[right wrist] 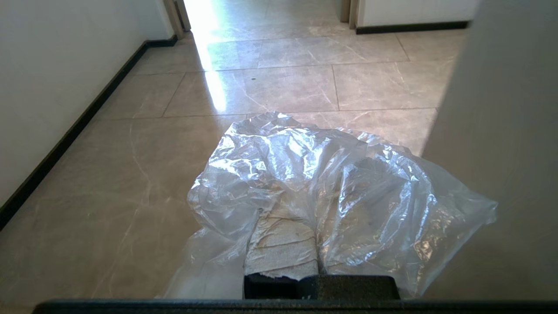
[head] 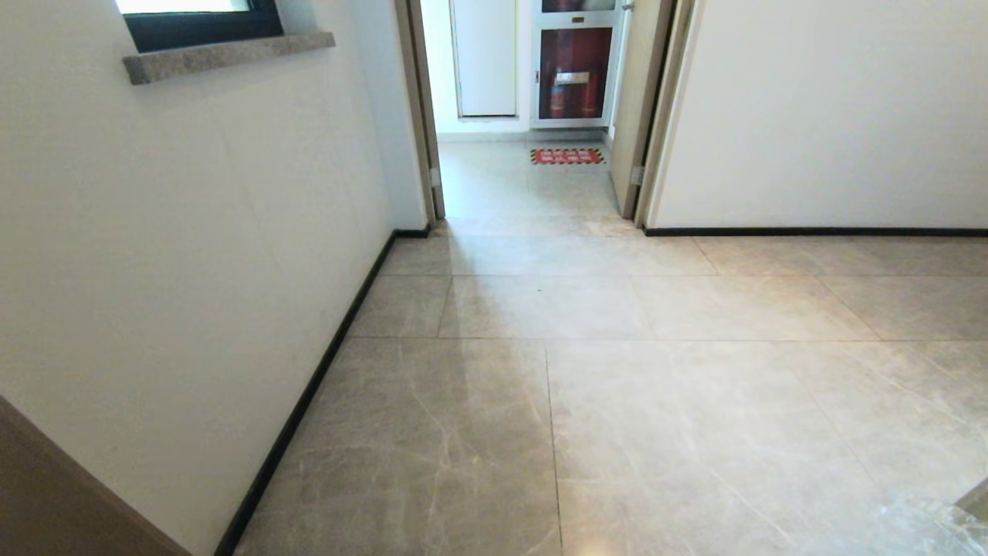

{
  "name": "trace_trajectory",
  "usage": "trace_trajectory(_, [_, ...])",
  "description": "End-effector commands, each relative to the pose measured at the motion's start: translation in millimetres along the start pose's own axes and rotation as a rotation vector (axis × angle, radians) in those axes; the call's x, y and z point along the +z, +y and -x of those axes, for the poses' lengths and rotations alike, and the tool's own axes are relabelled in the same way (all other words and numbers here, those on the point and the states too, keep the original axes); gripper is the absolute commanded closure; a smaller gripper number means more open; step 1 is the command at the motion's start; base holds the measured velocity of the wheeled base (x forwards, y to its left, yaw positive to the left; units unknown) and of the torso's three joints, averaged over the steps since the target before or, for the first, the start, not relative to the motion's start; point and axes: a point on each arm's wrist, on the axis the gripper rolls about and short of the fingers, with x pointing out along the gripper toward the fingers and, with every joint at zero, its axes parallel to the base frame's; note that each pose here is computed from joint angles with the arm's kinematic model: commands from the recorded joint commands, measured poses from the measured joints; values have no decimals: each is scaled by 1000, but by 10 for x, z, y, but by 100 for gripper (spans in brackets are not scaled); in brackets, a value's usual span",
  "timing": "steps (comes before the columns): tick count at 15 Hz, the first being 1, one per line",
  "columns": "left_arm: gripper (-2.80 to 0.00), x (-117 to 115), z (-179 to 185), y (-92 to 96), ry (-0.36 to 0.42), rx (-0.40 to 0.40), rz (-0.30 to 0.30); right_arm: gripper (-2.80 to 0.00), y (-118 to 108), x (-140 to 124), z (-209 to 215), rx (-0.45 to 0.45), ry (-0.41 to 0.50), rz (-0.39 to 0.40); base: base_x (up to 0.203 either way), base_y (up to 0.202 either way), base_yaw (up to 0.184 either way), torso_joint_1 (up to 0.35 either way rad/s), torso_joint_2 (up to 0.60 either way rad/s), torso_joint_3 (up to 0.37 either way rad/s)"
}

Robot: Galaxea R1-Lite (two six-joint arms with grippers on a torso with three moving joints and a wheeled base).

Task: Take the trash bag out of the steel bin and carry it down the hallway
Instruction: Put the trash bag at the door

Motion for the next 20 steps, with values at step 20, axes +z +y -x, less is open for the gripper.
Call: trace_trajectory(20, [0, 0, 0, 0, 0, 0, 0, 0, 0, -3, -2, 0, 2, 0, 194, 0, 1, 3, 2, 2])
